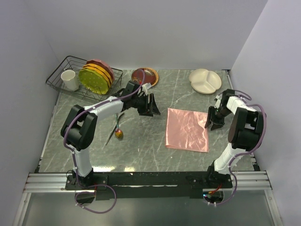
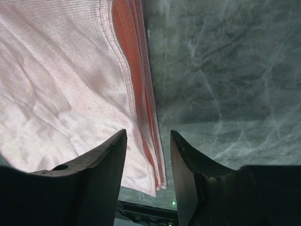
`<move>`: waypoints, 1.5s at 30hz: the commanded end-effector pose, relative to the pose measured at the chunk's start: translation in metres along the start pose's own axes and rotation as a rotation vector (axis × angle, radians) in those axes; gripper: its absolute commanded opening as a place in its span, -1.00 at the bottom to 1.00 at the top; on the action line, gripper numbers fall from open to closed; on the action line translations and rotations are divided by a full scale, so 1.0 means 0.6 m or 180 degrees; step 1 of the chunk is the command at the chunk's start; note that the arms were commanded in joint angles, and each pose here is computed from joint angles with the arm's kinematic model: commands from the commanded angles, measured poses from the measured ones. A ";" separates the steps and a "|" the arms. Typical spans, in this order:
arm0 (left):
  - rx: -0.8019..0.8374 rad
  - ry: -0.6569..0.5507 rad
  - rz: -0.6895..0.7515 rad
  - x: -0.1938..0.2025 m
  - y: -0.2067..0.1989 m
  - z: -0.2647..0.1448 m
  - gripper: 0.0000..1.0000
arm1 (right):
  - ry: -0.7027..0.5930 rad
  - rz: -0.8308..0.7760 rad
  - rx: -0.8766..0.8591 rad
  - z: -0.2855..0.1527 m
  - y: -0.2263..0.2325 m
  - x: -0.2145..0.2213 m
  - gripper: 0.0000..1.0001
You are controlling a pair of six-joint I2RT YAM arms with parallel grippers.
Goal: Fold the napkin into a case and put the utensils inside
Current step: Move the square-folded napkin to the center of the board.
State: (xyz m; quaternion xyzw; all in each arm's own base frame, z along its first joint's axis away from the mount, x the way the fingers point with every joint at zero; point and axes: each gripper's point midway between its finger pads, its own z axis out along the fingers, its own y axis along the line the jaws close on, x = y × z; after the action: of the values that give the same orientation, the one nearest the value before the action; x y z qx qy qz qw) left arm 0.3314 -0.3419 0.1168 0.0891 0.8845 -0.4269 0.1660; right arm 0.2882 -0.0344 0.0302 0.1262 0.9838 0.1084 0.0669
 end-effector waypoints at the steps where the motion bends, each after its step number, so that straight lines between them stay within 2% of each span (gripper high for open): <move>1: 0.0000 -0.0016 0.0047 -0.002 0.001 -0.006 0.30 | 0.0118 0.0017 -0.0146 0.012 0.008 0.005 -0.04; 6: -0.0058 -0.0050 0.0002 -0.005 0.016 -0.018 0.30 | 0.0245 0.0037 -0.0191 0.029 0.008 0.018 -0.26; 9: -0.0056 -0.0091 -0.0031 -0.014 0.024 -0.030 0.29 | 0.0301 0.0065 -0.0248 0.037 0.011 0.021 -0.48; 10: -0.0047 -0.0108 -0.0032 -0.015 0.026 -0.036 0.28 | 0.0333 0.0070 -0.0278 0.041 0.015 0.023 -0.65; 12: -0.0040 -0.0155 -0.0016 -0.021 0.033 -0.048 0.28 | 0.0337 0.0084 -0.0385 0.044 0.031 0.021 -0.81; 13: -0.0040 -0.0171 -0.0007 -0.020 0.036 -0.055 0.27 | 0.0365 0.0038 -0.0426 0.048 0.045 0.023 -0.96; 15: -0.0073 -0.0211 -0.0003 -0.025 0.049 -0.068 0.26 | 0.0303 0.0093 -0.0573 0.052 0.071 0.017 -1.00; 20: -0.0120 -0.0312 -0.0107 -0.034 0.089 -0.115 0.25 | 0.0353 0.0132 -0.0937 0.070 0.159 0.023 -1.00; 26: -0.0102 -0.0426 0.0208 -0.036 0.117 -0.174 0.25 | 0.0441 0.0125 -0.1418 0.079 0.264 0.049 -1.00; 32: -0.0053 -0.0372 0.0613 -0.020 0.115 -0.190 0.29 | 0.0326 0.0089 -0.1376 0.074 0.264 0.035 -1.00; 35: 0.0027 -0.0343 0.0678 -0.013 0.110 -0.190 0.34 | 0.0371 0.0052 -0.1335 0.075 0.262 0.037 -0.66; 36: 0.0046 -0.0341 0.0702 -0.013 0.109 -0.190 0.36 | 0.0391 0.0049 -0.1306 0.074 0.259 0.038 -0.43; 38: 0.0086 -0.0354 0.0782 -0.015 0.104 -0.191 0.38 | 0.0296 -0.0007 -0.1280 0.066 0.254 0.026 -0.23; 42: 0.0247 -0.0403 0.0955 -0.013 0.083 -0.201 0.45 | 0.0100 -0.0159 -0.1184 0.032 0.243 0.003 -0.07; 45: 0.0342 -0.0426 0.1006 -0.007 0.074 -0.204 0.46 | -0.0221 -0.0441 -0.1025 0.003 0.237 -0.041 -0.05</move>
State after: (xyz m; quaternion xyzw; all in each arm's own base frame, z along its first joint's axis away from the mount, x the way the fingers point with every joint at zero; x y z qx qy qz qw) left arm 0.3289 -0.2113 0.1276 0.1545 0.8619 -0.4182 0.2416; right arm 0.3127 0.1161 0.0268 0.0981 0.9475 0.3016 0.0403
